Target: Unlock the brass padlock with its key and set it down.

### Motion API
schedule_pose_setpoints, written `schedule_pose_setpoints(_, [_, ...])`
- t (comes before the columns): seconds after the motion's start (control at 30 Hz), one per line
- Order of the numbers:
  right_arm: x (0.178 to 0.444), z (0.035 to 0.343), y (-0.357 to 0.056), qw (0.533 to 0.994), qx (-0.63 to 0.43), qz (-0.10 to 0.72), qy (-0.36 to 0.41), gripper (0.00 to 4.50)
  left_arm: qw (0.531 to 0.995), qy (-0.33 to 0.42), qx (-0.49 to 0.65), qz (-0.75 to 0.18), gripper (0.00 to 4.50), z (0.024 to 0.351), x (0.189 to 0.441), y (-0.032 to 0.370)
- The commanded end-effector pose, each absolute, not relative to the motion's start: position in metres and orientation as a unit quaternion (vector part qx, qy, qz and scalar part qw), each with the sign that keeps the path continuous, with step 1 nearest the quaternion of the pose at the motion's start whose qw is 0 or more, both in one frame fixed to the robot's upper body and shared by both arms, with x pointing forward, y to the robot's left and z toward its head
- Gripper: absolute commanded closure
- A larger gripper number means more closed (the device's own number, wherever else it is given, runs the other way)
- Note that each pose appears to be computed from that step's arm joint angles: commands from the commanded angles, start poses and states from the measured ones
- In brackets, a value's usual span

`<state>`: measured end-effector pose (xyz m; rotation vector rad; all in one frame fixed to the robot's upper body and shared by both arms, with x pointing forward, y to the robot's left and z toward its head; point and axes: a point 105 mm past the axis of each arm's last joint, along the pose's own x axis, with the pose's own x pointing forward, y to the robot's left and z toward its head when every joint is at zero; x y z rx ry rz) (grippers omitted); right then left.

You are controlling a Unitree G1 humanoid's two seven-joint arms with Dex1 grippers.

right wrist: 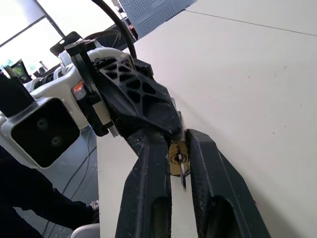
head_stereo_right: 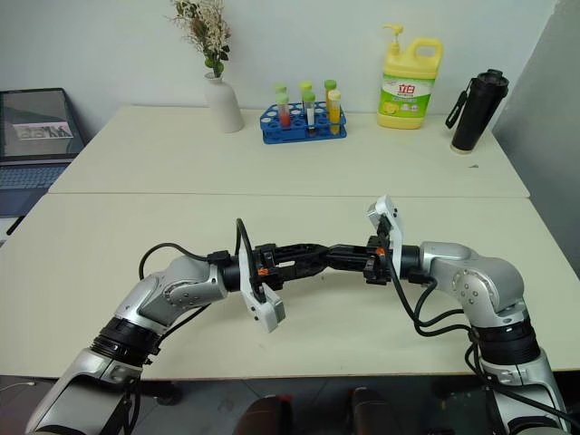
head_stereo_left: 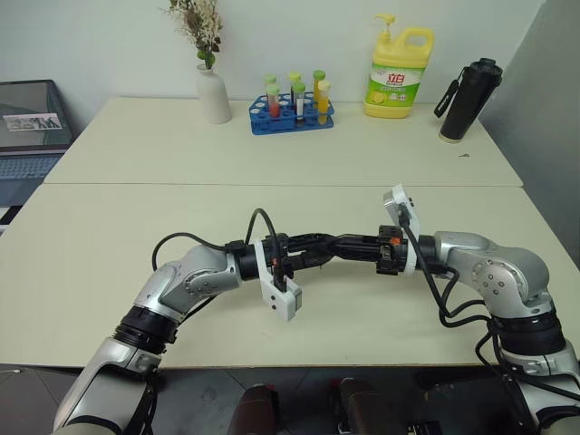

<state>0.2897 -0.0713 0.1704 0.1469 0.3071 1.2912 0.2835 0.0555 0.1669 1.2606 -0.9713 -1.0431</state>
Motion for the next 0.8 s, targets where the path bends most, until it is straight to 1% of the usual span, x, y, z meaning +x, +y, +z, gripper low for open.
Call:
schedule_pose_setpoints(0.03, [0.29, 0.184, -0.071, 0.788, 0.053, 0.603, 0.112, 4.33, 0.584, -0.424, 0.53, -0.446, 1.51, 0.176, 0.278, 0.057])
schedule_pose_setpoints(0.17, [0.295, 0.181, -0.074, 0.798, 0.032, 0.592, 0.106, 4.33, 0.586, -0.423, 0.532, -0.442, 0.2, 0.177, 0.273, 0.065])
schedule_pose_setpoints(0.2, [0.297, 0.178, -0.076, 0.802, 0.018, 0.588, 0.105, 4.33, 0.597, -0.419, 0.525, -0.439, 0.0, 0.179, 0.271, 0.068])
schedule_pose_setpoints(0.3, [0.3, 0.176, -0.079, 0.808, 0.007, 0.58, 0.102, 4.33, 0.617, -0.4, 0.509, -0.447, 0.0, 0.18, 0.265, 0.074])
schedule_pose_setpoints(0.33, [0.301, 0.175, -0.081, 0.81, 0.004, 0.577, 0.1, 4.33, 0.637, -0.391, 0.49, -0.449, 0.18, 0.183, 0.263, 0.076])
schedule_pose_setpoints(0.4, [0.303, 0.175, -0.082, 0.812, -0.002, 0.575, 0.098, 4.33, 0.661, -0.379, 0.466, -0.451, 0.65, 0.187, 0.262, 0.078])
schedule_pose_setpoints(0.47, [0.303, 0.175, -0.083, 0.812, -0.004, 0.575, 0.097, 4.33, 0.673, -0.374, 0.451, -0.452, 1.27, 0.191, 0.26, 0.079])
schedule_pose_setpoints(0.5, [0.303, 0.175, -0.084, 0.812, -0.017, 0.576, 0.092, 4.33, 0.696, -0.367, 0.427, -0.446, 1.58, 0.2, 0.263, 0.081])
schedule_pose_setpoints(0.53, [0.303, 0.177, -0.084, 0.811, -0.027, 0.578, 0.084, 4.33, 0.726, -0.349, 0.401, -0.436, 1.96, 0.209, 0.273, 0.086])
schedule_pose_setpoints(0.6, [0.303, 0.179, -0.084, 0.81, -0.038, 0.58, 0.073, 4.33, 0.758, -0.324, 0.372, -0.427, 2.59, 0.218, 0.283, 0.093])
schedule_pose_setpoints(0.63, [0.303, 0.181, -0.083, 0.809, -0.038, 0.582, 0.068, 4.33, 0.779, -0.298, 0.347, -0.428, 2.99, 0.219, 0.292, 0.097])
schedule_pose_setpoints(0.7, [0.302, 0.184, -0.081, 0.806, -0.041, 0.587, 0.061, 4.33, 0.809, -0.253, 0.301, -0.437, 3.55, 0.217, 0.303, 0.1])
schedule_pose_setpoints(0.73, [0.3, 0.186, -0.08, 0.802, -0.043, 0.593, 0.055, 4.33, 0.822, -0.225, 0.268, -0.449, 3.89, 0.215, 0.31, 0.101])
schedule_pose_setpoints(0.8, [0.296, 0.191, -0.078, 0.796, -0.045, 0.602, 0.044, 4.33, 0.828, -0.18, 0.225, -0.481, 4.49, 0.21, 0.318, 0.098])
